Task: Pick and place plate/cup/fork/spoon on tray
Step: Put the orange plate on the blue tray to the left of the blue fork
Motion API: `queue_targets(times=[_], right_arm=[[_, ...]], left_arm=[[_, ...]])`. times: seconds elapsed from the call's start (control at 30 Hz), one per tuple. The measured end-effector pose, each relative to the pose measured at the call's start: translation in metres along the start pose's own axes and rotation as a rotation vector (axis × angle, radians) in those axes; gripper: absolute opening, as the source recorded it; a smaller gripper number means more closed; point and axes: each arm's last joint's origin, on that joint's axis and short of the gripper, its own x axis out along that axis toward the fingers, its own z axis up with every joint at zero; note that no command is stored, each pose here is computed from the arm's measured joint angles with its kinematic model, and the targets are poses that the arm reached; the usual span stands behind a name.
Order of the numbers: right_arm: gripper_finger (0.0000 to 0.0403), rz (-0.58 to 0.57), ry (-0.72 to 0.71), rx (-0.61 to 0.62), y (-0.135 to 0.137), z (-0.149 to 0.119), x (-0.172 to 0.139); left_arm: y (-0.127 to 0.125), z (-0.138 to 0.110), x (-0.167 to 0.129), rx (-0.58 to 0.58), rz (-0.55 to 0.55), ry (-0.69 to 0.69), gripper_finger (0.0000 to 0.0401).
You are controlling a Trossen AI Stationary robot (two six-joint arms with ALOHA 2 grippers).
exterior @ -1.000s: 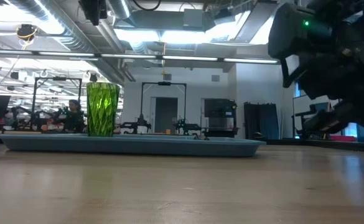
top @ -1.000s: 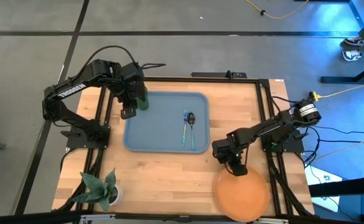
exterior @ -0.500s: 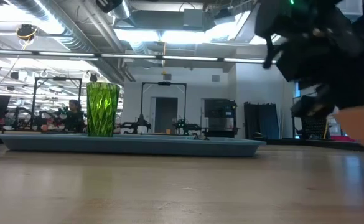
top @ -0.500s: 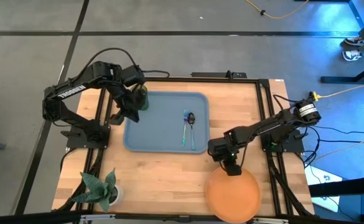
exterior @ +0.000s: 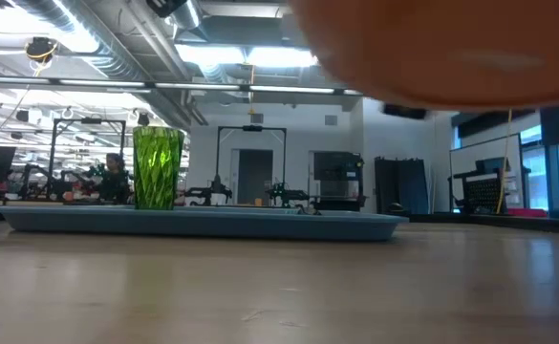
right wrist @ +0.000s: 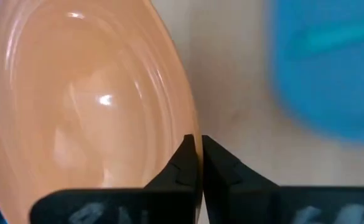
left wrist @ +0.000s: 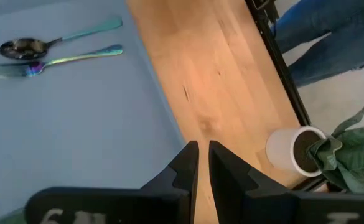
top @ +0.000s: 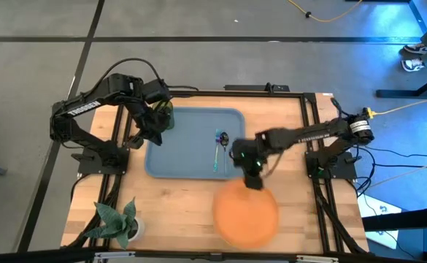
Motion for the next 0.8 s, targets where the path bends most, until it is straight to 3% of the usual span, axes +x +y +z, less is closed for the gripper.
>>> queue_targets(times=[0.17,0.53,0.8], right_arm=[[0.0006,-0.056,-0.120,0.101,-0.022,0.040,-0.030],[0.0006,-0.171,-0.225,0.173,-0.089,0.135,-0.041],[0.0006,-0.196,-0.234,0.250,-0.150,0.170,-0.039]], left_arm=[[-0.007,0.000,-0.001,0.069,-0.003,-0.005,0.0030],[-0.016,-0.004,-0.009,0.058,0.014,-0.030,0.0030],[-0.020,-0.007,-0.014,0.064,0.029,-0.036,0.0030]])
